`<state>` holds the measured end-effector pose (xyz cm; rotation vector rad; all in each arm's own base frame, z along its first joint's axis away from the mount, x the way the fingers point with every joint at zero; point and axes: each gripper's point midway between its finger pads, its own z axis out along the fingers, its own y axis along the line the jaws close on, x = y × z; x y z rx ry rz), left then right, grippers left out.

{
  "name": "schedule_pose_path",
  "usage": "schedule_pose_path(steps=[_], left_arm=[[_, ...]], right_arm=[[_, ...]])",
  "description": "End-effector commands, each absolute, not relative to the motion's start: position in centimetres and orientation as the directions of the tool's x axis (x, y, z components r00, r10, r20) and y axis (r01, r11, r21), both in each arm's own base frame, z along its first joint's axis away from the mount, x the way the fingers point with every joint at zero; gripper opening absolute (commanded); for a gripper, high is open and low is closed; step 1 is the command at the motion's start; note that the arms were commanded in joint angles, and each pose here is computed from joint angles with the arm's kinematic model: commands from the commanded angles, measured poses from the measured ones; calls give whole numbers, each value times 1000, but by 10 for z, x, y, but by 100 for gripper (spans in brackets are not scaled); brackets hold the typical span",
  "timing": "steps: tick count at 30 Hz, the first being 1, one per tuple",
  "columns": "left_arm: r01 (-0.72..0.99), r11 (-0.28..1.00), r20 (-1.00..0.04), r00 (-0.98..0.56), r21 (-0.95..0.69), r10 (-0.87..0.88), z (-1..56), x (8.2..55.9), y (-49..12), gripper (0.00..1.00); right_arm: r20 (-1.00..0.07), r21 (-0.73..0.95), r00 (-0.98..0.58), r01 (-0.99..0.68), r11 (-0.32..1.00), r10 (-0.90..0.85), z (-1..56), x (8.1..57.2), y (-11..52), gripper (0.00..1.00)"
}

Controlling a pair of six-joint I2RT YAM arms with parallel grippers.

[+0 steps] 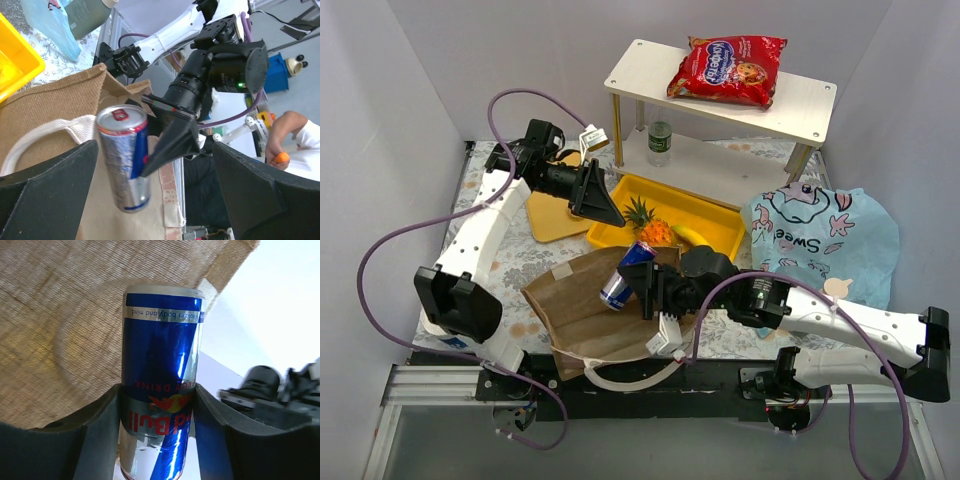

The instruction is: Untie the knot of the grocery bags and take out the mixed food

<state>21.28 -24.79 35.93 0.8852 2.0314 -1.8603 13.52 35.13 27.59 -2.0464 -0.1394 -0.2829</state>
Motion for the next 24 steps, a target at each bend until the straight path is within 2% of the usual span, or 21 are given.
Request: schedule_pose_path(steps=[1, 5, 19, 23, 24], left_arm=[[616, -110, -621, -742, -780, 253, 371, 208, -248, 98], [649, -102, -650, -712, -754, 266, 365, 210, -250, 98], [637, -79, -613, -690, -767, 386, 326, 187, -269, 97], [629, -76, -604, -695, -773, 390, 321, 190, -271, 90], [623, -77, -598, -699, -778, 391, 319, 191, -271, 86]], right_arm=[[501, -833, 865, 478, -278, -13, 364, 133, 366, 1], [513, -827, 858, 494, -267, 0, 367, 130, 368, 1], [540, -819, 842, 527, -228, 5, 385, 142, 384, 1], [551, -814, 835, 537, -219, -1, 388, 146, 386, 1], [556, -811, 831, 542, -219, -5, 389, 148, 385, 1]])
